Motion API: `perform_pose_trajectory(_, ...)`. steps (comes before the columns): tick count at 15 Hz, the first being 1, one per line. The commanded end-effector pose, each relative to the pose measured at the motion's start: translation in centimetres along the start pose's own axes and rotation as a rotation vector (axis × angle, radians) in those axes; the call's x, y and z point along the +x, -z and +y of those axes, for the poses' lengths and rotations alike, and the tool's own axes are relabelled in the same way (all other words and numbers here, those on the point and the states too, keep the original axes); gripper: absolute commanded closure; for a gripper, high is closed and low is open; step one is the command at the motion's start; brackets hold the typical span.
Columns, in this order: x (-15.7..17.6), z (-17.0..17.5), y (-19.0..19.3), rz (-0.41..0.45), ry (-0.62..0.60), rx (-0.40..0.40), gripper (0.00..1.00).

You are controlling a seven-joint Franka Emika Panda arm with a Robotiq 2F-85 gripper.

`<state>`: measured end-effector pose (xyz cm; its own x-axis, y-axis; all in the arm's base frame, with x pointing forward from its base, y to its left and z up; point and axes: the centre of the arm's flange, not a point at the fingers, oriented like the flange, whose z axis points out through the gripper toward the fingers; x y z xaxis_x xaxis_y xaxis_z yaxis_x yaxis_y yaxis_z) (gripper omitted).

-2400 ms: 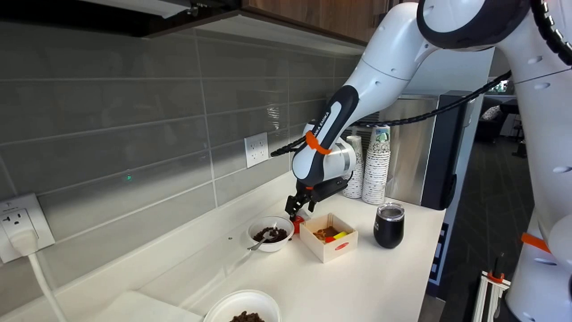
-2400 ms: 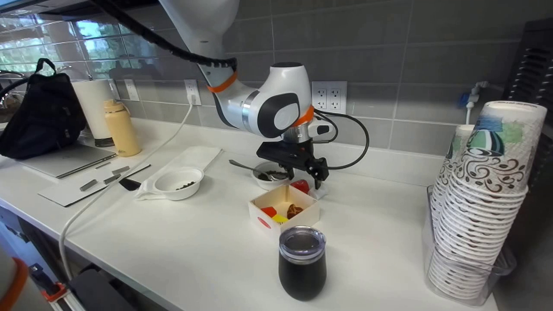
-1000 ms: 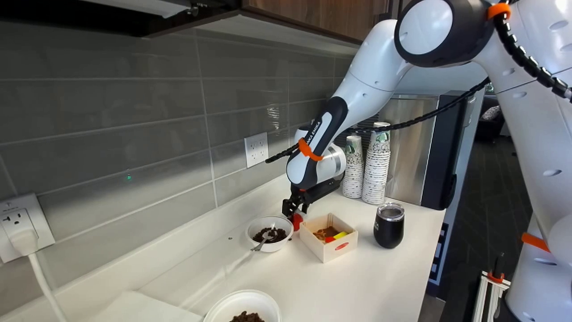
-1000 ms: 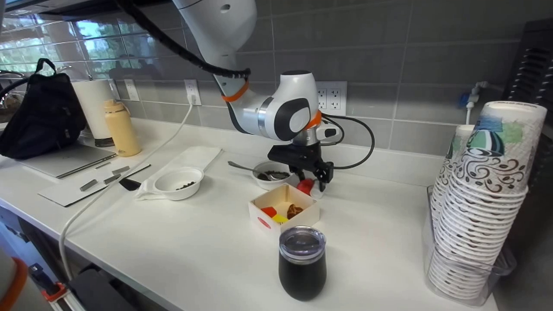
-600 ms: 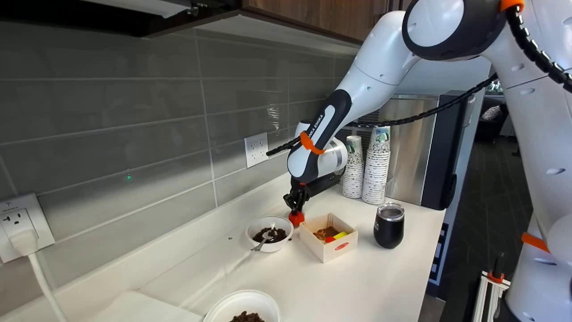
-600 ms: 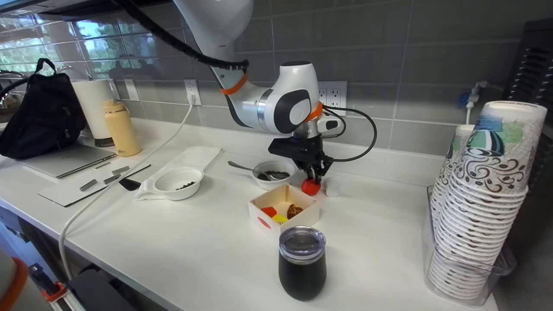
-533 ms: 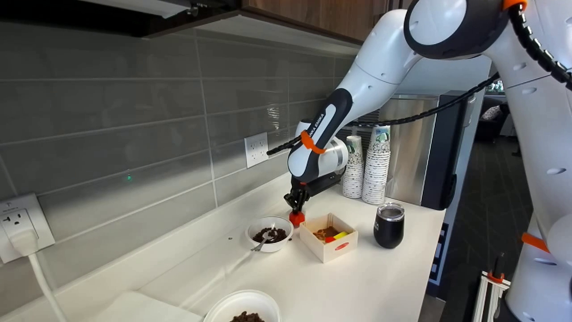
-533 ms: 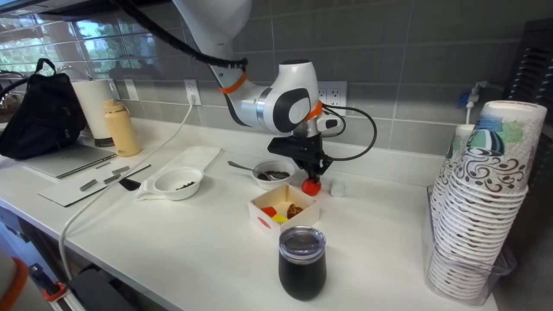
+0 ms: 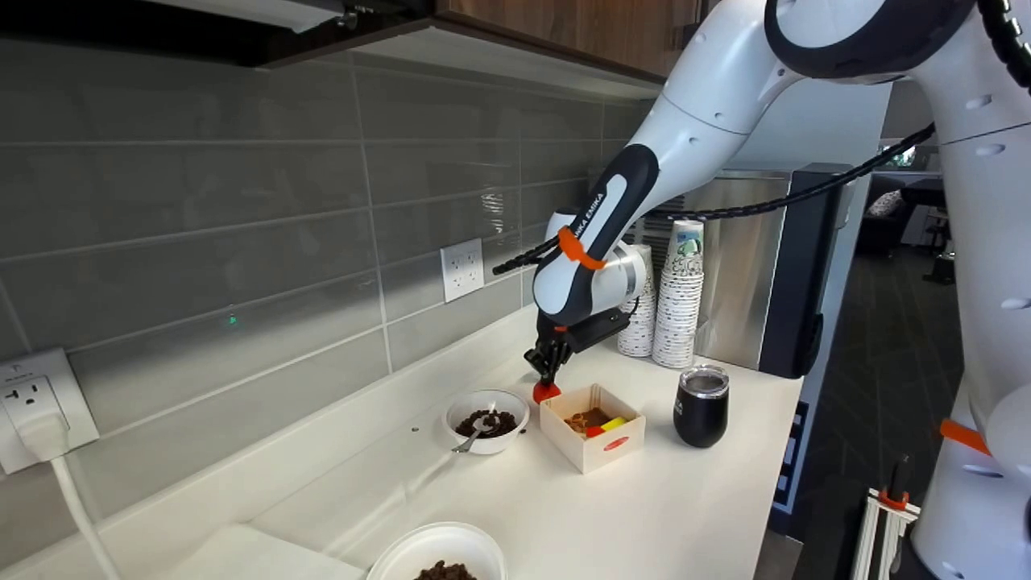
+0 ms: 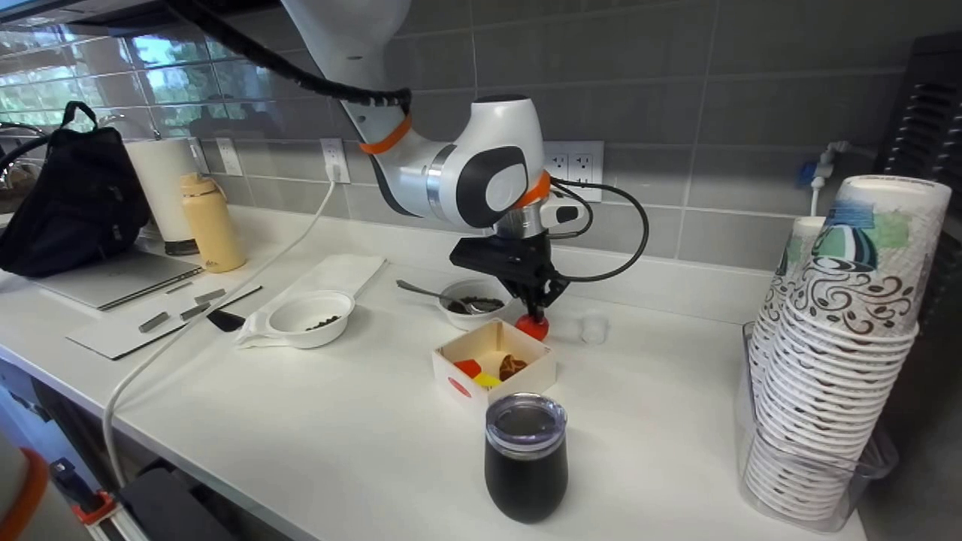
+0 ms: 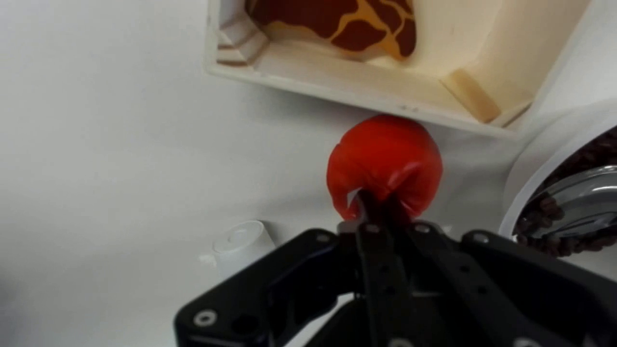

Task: Pick up the ball and put it in the box

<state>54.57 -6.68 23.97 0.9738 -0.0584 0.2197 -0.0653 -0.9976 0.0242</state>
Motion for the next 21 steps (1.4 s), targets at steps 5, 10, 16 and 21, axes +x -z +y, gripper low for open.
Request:
perform_pose_trajectory(5, -4.9, -0.6, 6.0, 0.109, -0.030, -0.040, 0.99)
perform_pose_trajectory(10, -9.4, -1.1, 8.9, 0.141, -0.066, -0.044, 0.99)
perform_pose_trajectory(16, -12.4, -3.0, 7.8, 0.091, -0.079, -0.037, 0.99)
perform_pose_trajectory(21, -12.4, -4.1, 7.5, 0.102, -0.111, -0.066, 0.56)
